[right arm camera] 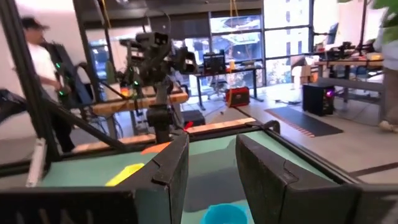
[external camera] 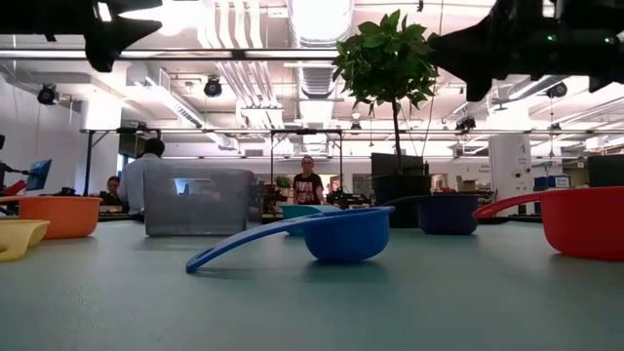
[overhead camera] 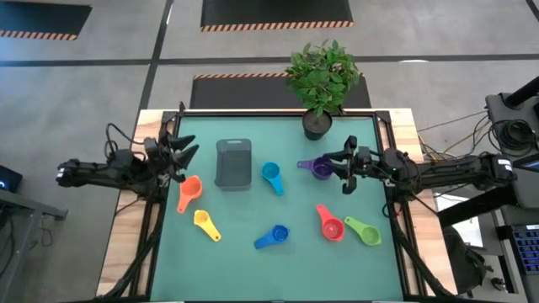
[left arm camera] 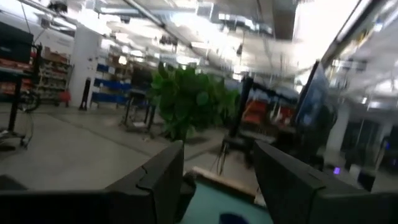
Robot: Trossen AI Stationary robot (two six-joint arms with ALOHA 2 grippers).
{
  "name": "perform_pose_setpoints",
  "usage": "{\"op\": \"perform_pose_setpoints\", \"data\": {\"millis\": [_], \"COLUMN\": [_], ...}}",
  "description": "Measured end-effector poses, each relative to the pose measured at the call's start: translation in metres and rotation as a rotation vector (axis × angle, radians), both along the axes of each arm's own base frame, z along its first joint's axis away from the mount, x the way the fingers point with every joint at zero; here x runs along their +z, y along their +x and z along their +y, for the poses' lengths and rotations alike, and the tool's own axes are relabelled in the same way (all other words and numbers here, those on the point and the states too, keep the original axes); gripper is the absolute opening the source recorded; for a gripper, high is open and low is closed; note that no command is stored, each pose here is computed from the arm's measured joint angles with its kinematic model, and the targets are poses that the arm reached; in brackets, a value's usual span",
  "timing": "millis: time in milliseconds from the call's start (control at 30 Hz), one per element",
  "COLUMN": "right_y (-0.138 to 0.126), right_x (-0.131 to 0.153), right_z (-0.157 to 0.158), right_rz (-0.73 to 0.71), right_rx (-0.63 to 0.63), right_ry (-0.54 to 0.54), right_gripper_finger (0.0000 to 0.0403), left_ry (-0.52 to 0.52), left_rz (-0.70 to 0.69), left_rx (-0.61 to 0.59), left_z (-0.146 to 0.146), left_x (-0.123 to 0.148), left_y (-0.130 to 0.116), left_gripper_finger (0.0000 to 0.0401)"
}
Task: Nest measuring cups in basket
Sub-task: Stack the orange measuring cup on top of the violet measuring cup
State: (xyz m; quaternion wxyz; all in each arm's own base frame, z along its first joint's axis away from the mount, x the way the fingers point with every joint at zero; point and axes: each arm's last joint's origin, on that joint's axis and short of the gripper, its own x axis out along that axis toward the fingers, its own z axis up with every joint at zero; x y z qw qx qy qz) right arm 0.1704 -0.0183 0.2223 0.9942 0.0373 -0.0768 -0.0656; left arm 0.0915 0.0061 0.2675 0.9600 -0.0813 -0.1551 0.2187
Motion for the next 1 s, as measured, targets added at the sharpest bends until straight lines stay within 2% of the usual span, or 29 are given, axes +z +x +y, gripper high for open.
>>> {"op": "perform_pose_setpoints", "data": {"millis": [300, 433, 733, 1000], "right_y": [0.051, 0.071, 0.1, 0.119], "right_x": [0.027, 0.033, 0.029, 0.029], "right_z": [0.012, 0.019, 0.038, 0.046], "right_rz": [0.075, 0.103, 0.163, 0.213], "right_rx": [0.061, 0.102, 0.177, 0.199], "right_ry": [-0.156, -0.202, -0.211, -0.186], "right_gripper_finger": [0.0121, 0.0121, 0.0121, 0.0121], "left_ry": [-0.002, -0.002, -0.008, -0.082], "left_rz": [0.159, 0.187, 0.221, 0.214], "left_rx": [-0.005, -0.028, -0.108, -0.198], "left_z": [-0.001, -0.002, -0.005, -0.007], "left_x": [0.009, 0.01, 0.008, 0.014], "left_y": [0.005, 0.009, 0.018, 0.017], "left_gripper_finger": [0.0175, 0.0175, 0.0175, 0.0175]}}
